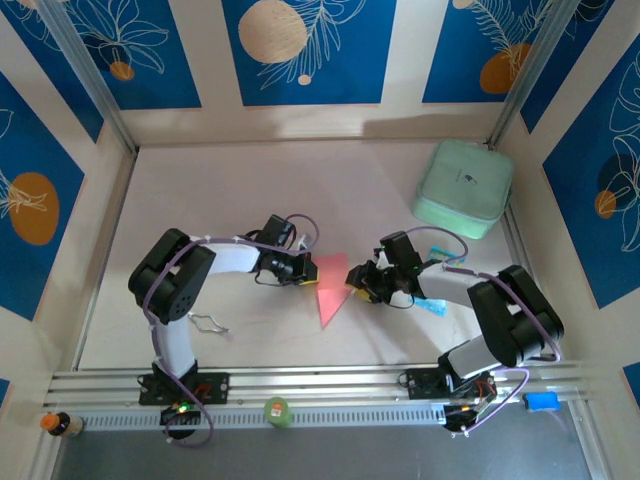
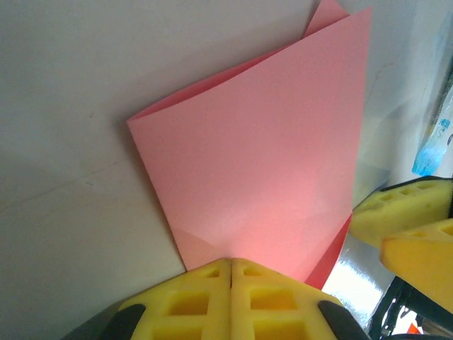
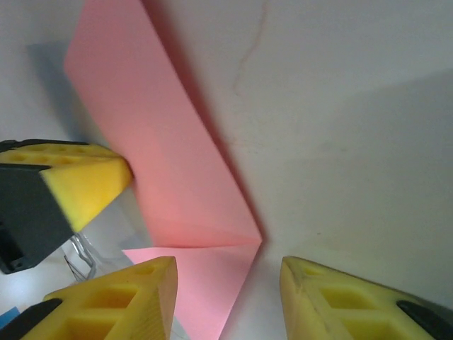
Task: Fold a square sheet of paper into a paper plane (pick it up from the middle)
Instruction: Fold the wing for the fifth time at the center of the table.
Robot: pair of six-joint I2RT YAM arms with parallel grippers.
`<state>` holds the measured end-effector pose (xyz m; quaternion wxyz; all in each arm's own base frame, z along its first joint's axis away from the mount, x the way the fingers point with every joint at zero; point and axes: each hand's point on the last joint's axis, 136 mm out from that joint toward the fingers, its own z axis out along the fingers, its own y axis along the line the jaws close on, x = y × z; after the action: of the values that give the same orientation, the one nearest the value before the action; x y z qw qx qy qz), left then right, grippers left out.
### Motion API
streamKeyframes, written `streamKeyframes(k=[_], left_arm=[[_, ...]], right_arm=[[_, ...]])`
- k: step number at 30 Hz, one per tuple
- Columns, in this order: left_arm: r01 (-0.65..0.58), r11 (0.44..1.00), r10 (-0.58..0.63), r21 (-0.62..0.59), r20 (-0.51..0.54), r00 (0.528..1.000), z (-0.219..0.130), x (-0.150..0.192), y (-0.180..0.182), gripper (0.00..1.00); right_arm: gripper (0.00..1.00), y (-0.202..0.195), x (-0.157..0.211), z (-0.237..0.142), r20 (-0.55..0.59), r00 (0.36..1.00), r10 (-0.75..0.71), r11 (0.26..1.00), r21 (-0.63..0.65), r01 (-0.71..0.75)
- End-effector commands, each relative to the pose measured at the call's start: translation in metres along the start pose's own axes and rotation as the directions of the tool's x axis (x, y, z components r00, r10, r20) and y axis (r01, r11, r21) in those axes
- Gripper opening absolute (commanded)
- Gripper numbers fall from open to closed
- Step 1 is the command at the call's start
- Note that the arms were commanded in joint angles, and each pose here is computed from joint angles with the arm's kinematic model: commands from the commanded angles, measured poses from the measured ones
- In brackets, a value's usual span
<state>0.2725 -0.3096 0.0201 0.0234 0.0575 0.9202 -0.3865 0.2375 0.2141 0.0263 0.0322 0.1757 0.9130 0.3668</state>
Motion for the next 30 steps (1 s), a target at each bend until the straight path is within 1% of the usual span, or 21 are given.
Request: streamKeyframes(k=[1,3,5,11,18,23,30], left_arm=[[0.004,1.0,-0.005,-0.025,-0.053,0.999,0.007,0.013,0.01,0.06],[0.007,1.0,-0.009,-0.025,-0.053,0.999,0.007,0.014,0.01,0.06],[0.009,1.0,-0.01,-0.025,-0.052,0.999,0.007,0.014,0.011,0.06],[0.016,1.0,-0.017,-0.022,-0.049,0.999,0.008,0.012,0.01,0.05],[0.012,1.0,-0.013,-0.023,-0.047,0.999,0.007,0.013,0.01,0.05],[0.015,1.0,-0.016,-0.019,-0.046,0.999,0.007,0.013,0.009,0.05],[0.015,1.0,-0.015,-0.013,-0.044,0.999,0.006,0.014,0.008,0.04]], right_arm=[[0.42,0.011,-0.004,0.0,-0.012,1.0,-0.012,0.999,-0.031,0.011],[0.41,0.013,-0.004,0.002,-0.025,1.0,-0.014,0.999,-0.045,0.013],[0.38,0.014,-0.004,0.005,-0.034,0.999,-0.02,0.998,-0.053,0.018],[0.34,0.026,-0.008,0.006,-0.038,0.999,-0.038,0.994,-0.107,0.034],[0.35,0.035,-0.012,0.002,-0.034,0.995,-0.098,0.984,-0.155,0.092],[0.35,0.044,-0.013,0.001,-0.07,0.983,-0.172,0.962,-0.225,0.152],[0.35,0.043,-0.02,0.004,-0.093,0.975,-0.2,0.954,-0.246,0.172]])
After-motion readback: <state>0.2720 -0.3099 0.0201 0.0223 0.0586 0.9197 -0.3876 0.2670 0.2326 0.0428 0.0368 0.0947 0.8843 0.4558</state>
